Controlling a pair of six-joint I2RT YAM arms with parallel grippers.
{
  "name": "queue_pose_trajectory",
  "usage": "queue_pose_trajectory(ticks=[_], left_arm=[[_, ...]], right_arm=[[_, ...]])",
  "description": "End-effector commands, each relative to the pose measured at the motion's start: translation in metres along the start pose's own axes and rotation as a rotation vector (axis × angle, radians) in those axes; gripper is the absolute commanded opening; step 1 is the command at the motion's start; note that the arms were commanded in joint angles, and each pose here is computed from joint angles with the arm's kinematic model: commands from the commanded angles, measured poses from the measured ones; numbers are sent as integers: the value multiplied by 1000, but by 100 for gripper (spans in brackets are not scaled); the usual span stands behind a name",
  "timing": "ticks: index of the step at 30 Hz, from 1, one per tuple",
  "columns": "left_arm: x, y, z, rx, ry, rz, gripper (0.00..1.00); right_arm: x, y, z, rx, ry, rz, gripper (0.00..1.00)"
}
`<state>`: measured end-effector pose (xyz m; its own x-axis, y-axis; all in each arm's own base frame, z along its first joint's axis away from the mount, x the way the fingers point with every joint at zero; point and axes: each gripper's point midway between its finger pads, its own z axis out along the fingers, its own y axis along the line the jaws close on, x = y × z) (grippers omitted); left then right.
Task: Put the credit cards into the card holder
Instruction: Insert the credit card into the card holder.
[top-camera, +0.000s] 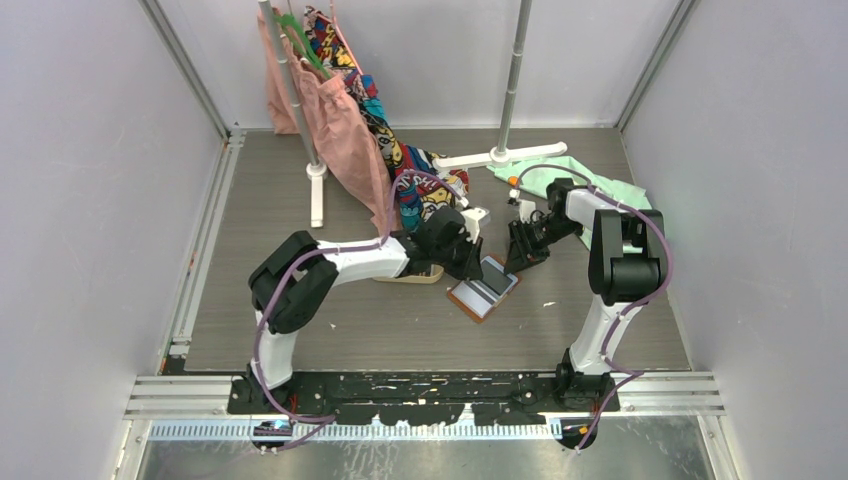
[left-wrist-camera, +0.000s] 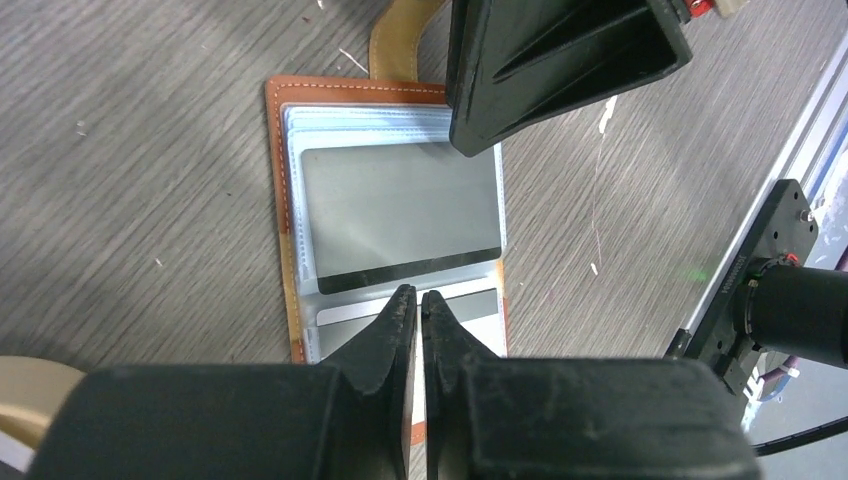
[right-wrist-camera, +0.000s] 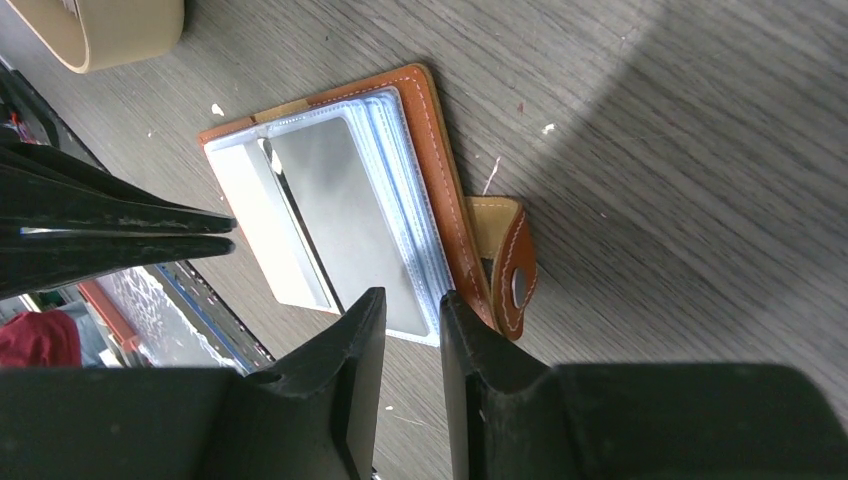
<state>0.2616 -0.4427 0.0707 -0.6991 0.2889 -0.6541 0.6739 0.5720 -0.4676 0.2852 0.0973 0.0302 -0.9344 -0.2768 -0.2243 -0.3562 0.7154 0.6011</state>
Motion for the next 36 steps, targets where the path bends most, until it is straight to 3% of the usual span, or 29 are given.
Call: queue_pose_trajectory(ticks=[1,25,36], left_arm=[[-10,-12,4,40,-8,-2,6],[19,26,21,-37,62,-58,2],[19,28,20,-33,62,-66,2]], right_arm=[[-5,5,-4,5,-15,-19,33],[-5,21,-9,-69,-13,-49,36],[-5,34,-13,-125,-21,-56,32]])
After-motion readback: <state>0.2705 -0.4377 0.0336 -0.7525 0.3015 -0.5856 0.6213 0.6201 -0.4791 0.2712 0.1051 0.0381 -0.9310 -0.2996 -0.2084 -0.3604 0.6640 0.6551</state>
